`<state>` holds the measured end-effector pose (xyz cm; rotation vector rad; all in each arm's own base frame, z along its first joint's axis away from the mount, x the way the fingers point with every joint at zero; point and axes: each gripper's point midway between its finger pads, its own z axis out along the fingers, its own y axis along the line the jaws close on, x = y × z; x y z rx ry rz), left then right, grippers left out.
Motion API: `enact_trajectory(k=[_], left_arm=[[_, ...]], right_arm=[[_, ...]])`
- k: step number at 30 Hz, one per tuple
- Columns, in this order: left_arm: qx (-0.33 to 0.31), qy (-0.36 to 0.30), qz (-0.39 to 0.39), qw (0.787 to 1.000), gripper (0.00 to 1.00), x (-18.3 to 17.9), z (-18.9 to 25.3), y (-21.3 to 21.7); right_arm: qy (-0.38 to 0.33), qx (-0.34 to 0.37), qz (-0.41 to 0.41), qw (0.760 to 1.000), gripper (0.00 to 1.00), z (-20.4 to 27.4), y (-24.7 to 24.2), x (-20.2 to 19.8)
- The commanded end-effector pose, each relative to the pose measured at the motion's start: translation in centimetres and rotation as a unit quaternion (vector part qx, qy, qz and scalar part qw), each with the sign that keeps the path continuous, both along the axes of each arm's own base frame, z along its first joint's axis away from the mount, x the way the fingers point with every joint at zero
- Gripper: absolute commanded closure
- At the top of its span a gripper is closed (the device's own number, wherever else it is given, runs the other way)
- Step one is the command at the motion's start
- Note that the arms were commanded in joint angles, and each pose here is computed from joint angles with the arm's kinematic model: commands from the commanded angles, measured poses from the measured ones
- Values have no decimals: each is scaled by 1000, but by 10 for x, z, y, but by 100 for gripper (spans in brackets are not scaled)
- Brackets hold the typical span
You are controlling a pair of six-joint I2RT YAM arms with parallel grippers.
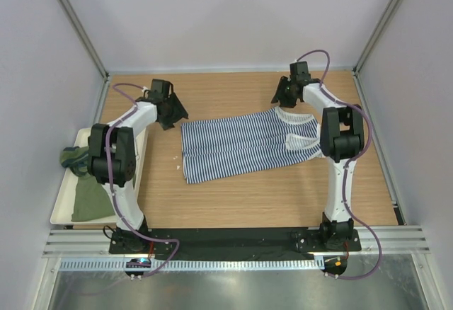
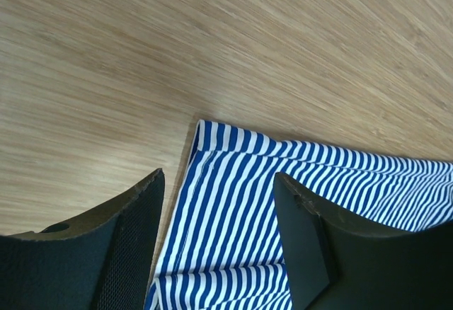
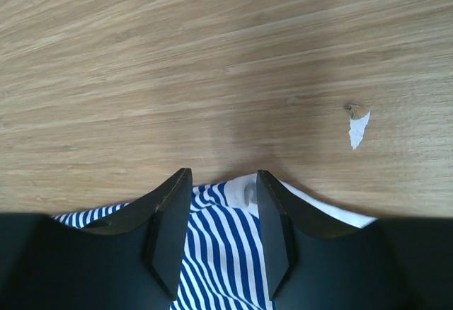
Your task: Fold and stack the tank tops
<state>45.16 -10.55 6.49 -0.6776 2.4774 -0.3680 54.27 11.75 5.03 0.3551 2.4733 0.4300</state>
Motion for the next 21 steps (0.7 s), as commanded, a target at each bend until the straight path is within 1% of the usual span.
enact_trajectory(k=[1,4,5,7,10,11,12,13,15,16,17,18,19,21], left_arm=[[13,3,-8,1000,37,9,-1,3],[15,13,-11,1000,37,9,-8,4],[15,26,-12,999,37,7,-16,3],[16,35,-14,999,37,6,-21,3],[24,42,-11,999,38,6,-25,6],[24,45,-12,999,39,7,-29,6],[25,45,-13,999,40,8,-31,6],[25,40,-12,999,41,14,-30,5],[27,49,-12,998,55,18,-40,7],[26,46,-12,999,60,24,-39,5],[22,45,-14,999,70,25,-38,4],[19,44,-15,999,74,26,-39,2],[17,43,-16,999,81,27,-40,2],[16,43,-17,999,88,27,-40,1]], right_arm=[[-14,-1,7,1000,55,11,2,10],[-6,9,12,1000,60,4,8,9],[-6,10,11,1000,63,4,7,9],[-2,13,15,1000,64,1,9,8],[-2,19,20,1000,83,1,11,7],[-2,22,20,1000,95,2,12,8],[1,23,23,999,98,1,14,7],[2,25,23,999,99,1,14,7],[3,25,23,999,99,1,14,6],[-1,24,21,999,99,5,13,7],[-2,21,21,1000,99,6,12,6],[-2,20,18,1000,99,6,11,5],[-6,18,16,1000,99,10,9,5],[-6,17,17,1000,99,11,10,4]])
